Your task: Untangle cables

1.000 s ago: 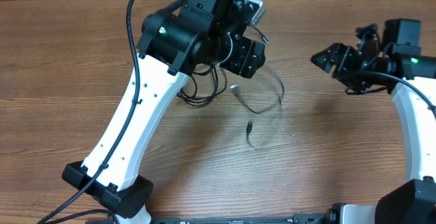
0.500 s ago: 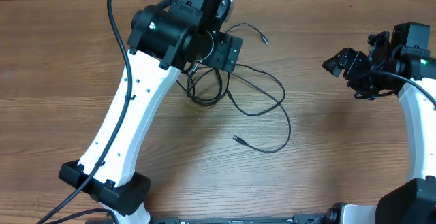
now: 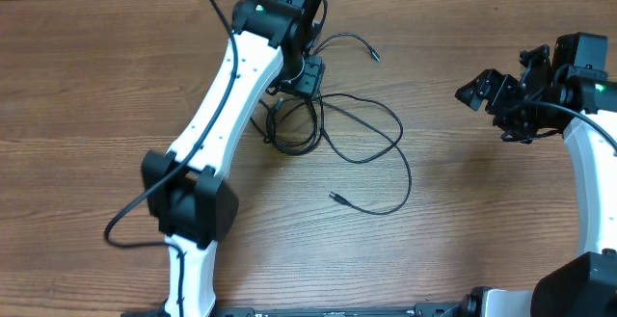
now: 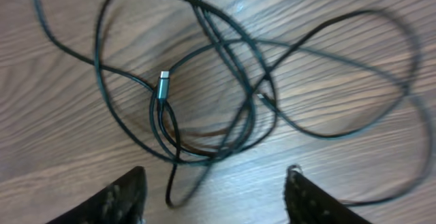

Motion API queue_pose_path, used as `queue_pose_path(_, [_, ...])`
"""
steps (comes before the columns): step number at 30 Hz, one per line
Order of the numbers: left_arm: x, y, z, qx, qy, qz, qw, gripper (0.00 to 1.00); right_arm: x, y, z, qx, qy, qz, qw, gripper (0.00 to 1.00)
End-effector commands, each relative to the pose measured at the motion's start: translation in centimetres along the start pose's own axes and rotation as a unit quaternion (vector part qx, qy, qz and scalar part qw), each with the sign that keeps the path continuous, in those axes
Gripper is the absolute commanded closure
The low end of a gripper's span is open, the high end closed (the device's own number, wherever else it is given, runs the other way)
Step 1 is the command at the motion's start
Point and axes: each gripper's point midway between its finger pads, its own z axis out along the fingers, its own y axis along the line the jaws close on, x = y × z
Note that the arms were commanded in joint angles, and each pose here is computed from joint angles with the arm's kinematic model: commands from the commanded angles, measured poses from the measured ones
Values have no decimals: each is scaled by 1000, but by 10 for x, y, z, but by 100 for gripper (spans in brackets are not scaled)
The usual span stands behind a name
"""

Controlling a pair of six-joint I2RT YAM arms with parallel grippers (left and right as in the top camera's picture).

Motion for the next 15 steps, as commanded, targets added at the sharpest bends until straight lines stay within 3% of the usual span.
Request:
queue_pose_path(1, [5, -4, 30, 46, 38, 48, 997, 43, -7, 6, -12, -1, -22, -16, 1000, 7])
queue_pose_path(4, [12, -18, 50, 96, 65, 86, 990, 47, -7, 6, -12, -1, -22, -16, 1000, 7])
queue_pose_path(10, [22, -17, 80, 96, 104, 87, 986, 50, -7, 6, -12, -1, -22, -16, 1000, 7])
queue_pose_path(11, [25, -15, 83, 91, 112, 91, 985, 57, -7, 6, -12, -1, -23, -16, 1000, 6])
queue_pose_path(12, [25, -12, 84, 84, 114, 91, 986, 71, -8, 6, -12, -1, -24, -16, 1000, 6])
queue_pose_path(13, [25, -10, 84, 79, 114, 89, 986, 93, -8, 6, -12, -1, -24, -17, 1000, 6])
queue_pose_path(15, [23, -8, 84, 72, 111, 77, 988, 96, -8, 6, -12, -2, -24, -17, 1000, 5])
